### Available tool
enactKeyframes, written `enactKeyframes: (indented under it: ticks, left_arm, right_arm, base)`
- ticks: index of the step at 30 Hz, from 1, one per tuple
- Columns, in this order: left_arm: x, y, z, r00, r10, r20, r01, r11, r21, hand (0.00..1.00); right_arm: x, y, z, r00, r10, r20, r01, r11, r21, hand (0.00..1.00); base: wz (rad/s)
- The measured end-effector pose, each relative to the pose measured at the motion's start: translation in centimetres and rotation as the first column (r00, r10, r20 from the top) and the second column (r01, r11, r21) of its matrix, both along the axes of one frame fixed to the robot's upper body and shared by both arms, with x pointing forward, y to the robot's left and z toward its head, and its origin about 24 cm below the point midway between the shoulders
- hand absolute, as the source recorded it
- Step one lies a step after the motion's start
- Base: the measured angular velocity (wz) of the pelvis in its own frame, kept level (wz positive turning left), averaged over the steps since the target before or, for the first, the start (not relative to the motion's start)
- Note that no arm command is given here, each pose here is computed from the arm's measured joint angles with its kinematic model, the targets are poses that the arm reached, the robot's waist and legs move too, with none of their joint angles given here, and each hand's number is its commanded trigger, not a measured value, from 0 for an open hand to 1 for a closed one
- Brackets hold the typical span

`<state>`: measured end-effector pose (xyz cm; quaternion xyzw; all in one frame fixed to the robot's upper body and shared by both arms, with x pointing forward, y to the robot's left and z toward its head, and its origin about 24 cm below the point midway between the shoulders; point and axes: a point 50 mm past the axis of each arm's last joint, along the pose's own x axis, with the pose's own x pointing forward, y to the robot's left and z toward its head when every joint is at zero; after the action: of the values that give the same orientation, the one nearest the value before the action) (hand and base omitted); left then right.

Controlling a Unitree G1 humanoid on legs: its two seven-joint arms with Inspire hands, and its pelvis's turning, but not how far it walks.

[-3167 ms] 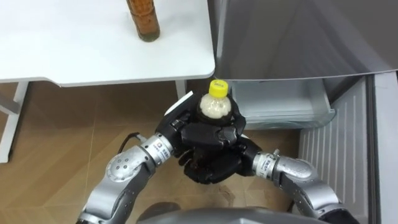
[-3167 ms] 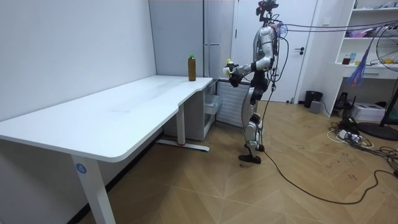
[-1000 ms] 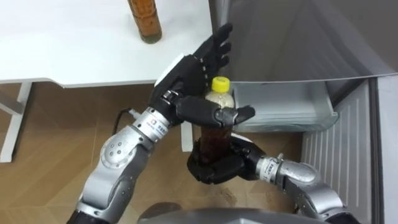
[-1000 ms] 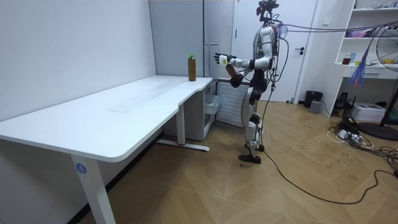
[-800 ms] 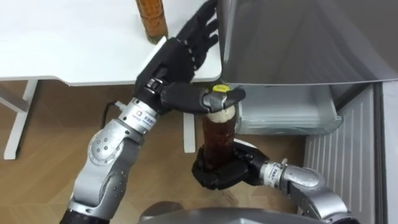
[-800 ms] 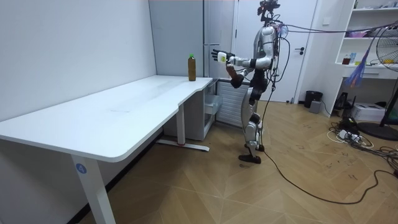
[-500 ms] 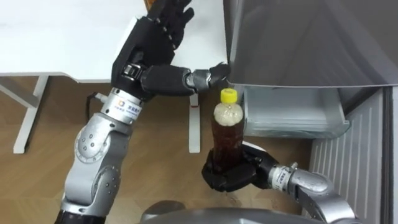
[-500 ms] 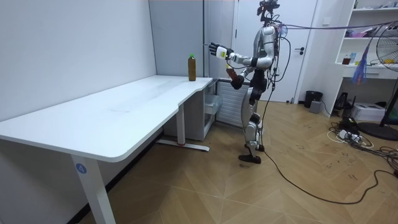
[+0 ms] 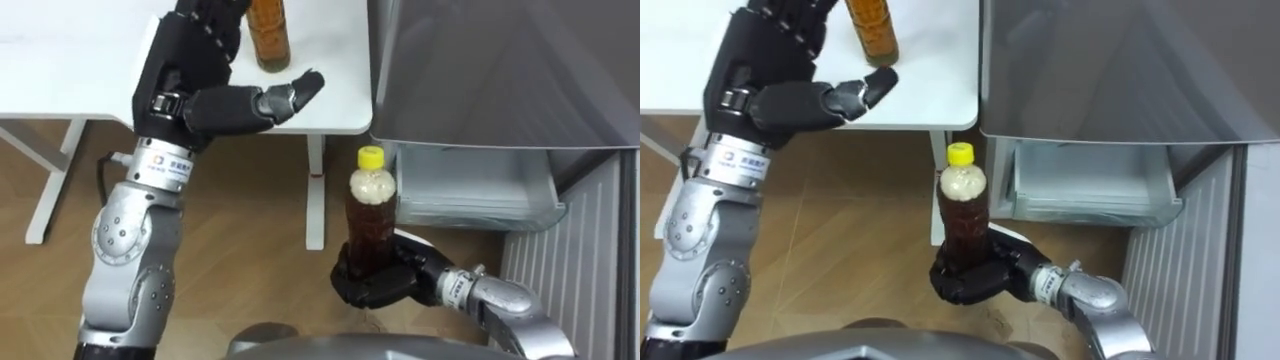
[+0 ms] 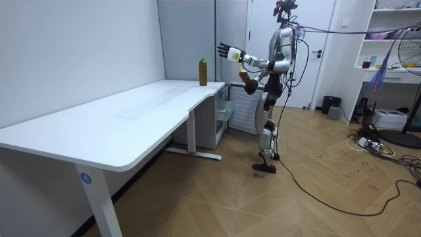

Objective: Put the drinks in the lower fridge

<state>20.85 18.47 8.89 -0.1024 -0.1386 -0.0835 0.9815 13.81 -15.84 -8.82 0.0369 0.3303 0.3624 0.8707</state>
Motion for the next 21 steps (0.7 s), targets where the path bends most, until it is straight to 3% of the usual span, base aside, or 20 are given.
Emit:
enactKeyframes:
  ticks: [5,10,21]
  left_arm:
    - [-0.6,2.6,0.0,0.981,0.195,-0.010,-0.196,0.981,-0.009,0.00]
    - [-1.1,3.9,0.1,0.949,0.314,-0.005,-0.314,0.949,0.000,0.00]
    - [-3.1,6.6,-3.7,0.822,0.544,-0.171,-0.532,0.839,0.111,0.00]
  right_arm:
    - [-1.1,-1.1,-0.3,0.998,-0.054,-0.027,0.054,0.998,-0.013,1.00]
    - [-1.7,-1.6,-0.5,0.996,-0.076,-0.044,0.075,0.997,-0.021,1.00]
    - [-2.5,-1.8,-0.8,0.993,-0.092,-0.067,0.090,0.996,-0.029,1.00]
  base:
    - [0.01]
    - [0.00]
    - [0.01]
